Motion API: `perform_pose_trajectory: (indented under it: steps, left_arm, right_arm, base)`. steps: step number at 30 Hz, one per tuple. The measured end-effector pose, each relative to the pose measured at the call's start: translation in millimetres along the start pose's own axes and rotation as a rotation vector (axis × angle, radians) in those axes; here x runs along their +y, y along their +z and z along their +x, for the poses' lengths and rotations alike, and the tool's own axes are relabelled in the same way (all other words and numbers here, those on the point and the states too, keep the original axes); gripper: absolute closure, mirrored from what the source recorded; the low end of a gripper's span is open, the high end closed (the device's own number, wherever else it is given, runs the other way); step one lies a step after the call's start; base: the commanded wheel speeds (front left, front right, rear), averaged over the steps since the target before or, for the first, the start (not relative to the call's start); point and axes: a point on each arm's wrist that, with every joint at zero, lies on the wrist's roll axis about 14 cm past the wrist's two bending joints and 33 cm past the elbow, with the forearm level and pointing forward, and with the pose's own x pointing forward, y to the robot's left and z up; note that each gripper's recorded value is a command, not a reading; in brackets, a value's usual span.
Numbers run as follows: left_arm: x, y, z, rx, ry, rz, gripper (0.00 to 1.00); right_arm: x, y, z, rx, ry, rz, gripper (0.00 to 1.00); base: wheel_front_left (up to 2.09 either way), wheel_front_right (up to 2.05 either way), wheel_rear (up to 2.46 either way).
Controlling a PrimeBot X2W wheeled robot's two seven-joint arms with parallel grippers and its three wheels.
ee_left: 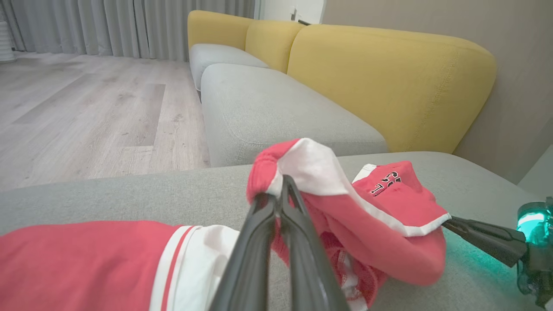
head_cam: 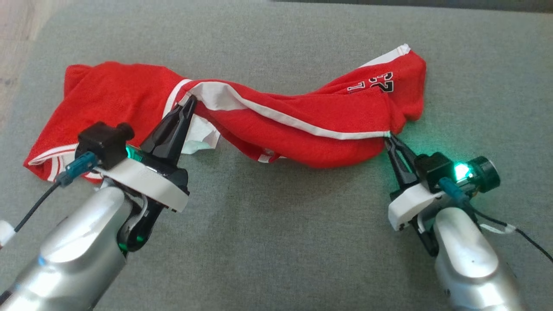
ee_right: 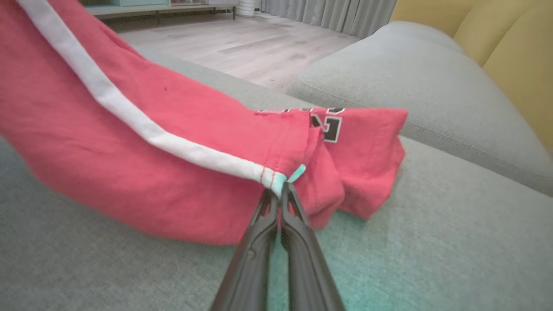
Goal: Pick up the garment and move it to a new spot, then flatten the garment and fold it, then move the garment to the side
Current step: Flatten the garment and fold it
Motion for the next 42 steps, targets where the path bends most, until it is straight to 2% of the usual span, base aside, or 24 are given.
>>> perform_pose_trajectory:
  steps: [2, 6, 11, 15, 19, 22, 26, 29, 32, 36, 39, 42]
  left_arm:
    - [-2.1, 4.9, -1.5, -0.014, -0.004, 0.008, 1.0]
    - [-12.2, 17.6, 1.7, -0.041, -0.047, 0.074, 1.0]
    - [-38.5, 59.6, 33.2, -0.099, -0.178, 0.259, 1.0]
    - [-68.2, 111.5, 77.5, -0.199, -0.292, 0.412, 1.0]
    - [-91.8, 163.0, 126.5, -0.323, -0.347, 0.553, 1.0]
    - [-107.4, 202.0, 155.6, -0.449, -0.367, 0.575, 1.0]
    - [-130.5, 233.5, 178.0, -0.571, -0.393, 0.59, 1.0]
    - [-147.6, 234.7, 180.1, -0.618, -0.433, 0.586, 1.0]
    - [-156.7, 199.5, 174.5, -0.585, -0.483, 0.575, 1.0]
    - [-146.3, 89.7, 156.5, -0.361, -0.523, 0.502, 1.0]
    - [-144.7, 10.0, 125.3, -0.184, -0.538, 0.396, 1.0]
    - [-161.7, -46.4, 85.0, -0.055, -0.579, 0.301, 1.0]
  right_arm:
    - [-4.9, 9.4, -1.2, -0.025, -0.018, -0.001, 1.0]
    - [-43.3, 47.8, -9.9, -0.138, -0.138, 0.0, 1.0]
    - [-114.2, 107.9, -21.8, -0.298, -0.319, -0.021, 1.0]
    - [-186.2, 173.8, -25.9, -0.433, -0.438, -0.137, 1.0]
    - [-252.2, 251.6, -37.8, -0.571, -0.558, -0.279, 1.0]
    - [-284.7, 296.0, -54.6, -0.649, -0.638, -0.362, 1.0]
    - [-306.4, 320.4, -78.9, -0.695, -0.712, -0.447, 1.0]
    - [-313.2, 312.2, -91.4, -0.683, -0.743, -0.47, 1.0]
    - [-309.7, 274.9, -95.8, -0.611, -0.74, -0.459, 1.0]
    - [-282.6, 178.8, -97.4, -0.439, -0.695, -0.351, 1.0]
    - [-252.1, 104.3, -111.9, -0.296, -0.683, -0.236, 1.0]
    - [-233.6, 63.2, -146.9, -0.211, -0.731, -0.165, 1.0]
  base:
    - [0.0, 0.0, 0.0]
    - [0.0, 0.0, 0.0]
    - [0.0, 0.0, 0.0]
    - [0.0, 0.0, 0.0]
    - [0.0, 0.0, 0.0]
    - [0.0, 0.0, 0.0]
    - [0.0, 0.0, 0.0]
    - [0.0, 0.0, 0.0]
    - [0.0, 0.0, 0.0]
    - [0.0, 0.0, 0.0]
    - [0.0, 0.0, 0.0]
    - [0.0, 0.0, 0.0]
